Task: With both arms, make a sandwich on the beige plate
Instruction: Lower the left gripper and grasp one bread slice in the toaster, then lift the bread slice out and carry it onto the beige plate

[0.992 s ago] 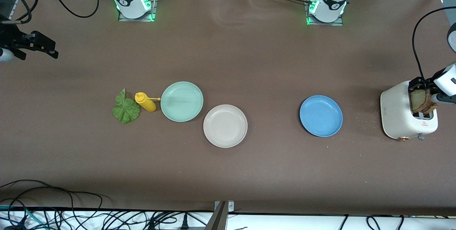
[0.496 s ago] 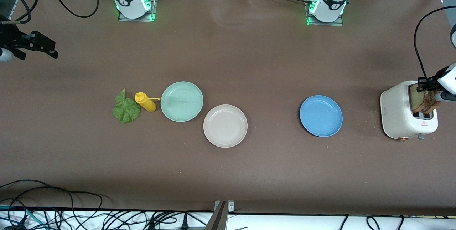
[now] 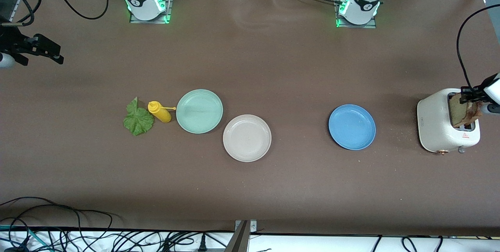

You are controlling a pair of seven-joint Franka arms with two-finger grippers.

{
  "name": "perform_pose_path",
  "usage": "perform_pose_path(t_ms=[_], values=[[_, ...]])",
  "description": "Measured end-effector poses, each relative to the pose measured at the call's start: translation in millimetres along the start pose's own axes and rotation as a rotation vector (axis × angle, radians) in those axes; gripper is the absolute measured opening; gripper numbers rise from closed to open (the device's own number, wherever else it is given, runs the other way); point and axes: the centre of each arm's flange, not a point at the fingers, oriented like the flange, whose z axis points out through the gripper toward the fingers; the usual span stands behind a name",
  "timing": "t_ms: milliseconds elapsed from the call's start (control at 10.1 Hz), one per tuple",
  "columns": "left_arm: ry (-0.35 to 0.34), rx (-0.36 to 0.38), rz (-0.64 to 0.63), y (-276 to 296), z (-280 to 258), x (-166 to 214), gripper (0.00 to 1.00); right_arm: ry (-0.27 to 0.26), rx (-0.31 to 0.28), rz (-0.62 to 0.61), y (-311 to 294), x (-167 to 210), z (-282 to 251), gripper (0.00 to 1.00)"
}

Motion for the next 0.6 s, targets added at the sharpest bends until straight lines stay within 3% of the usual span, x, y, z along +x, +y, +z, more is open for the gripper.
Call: perform_pose_path(t_ms=[298, 595], values=[[0.034, -0.067, 0.050, 40.2, -66.5, 23.2, 0.09, 0.000, 0.000, 0.000, 0.1, 0.0, 0.0, 1.00], [0.053, -0.296, 0.051, 79.6, -53.2, 40.3, 0.09, 0.000, 0.000, 0.000, 0.2, 0.0, 0.0, 1.00]])
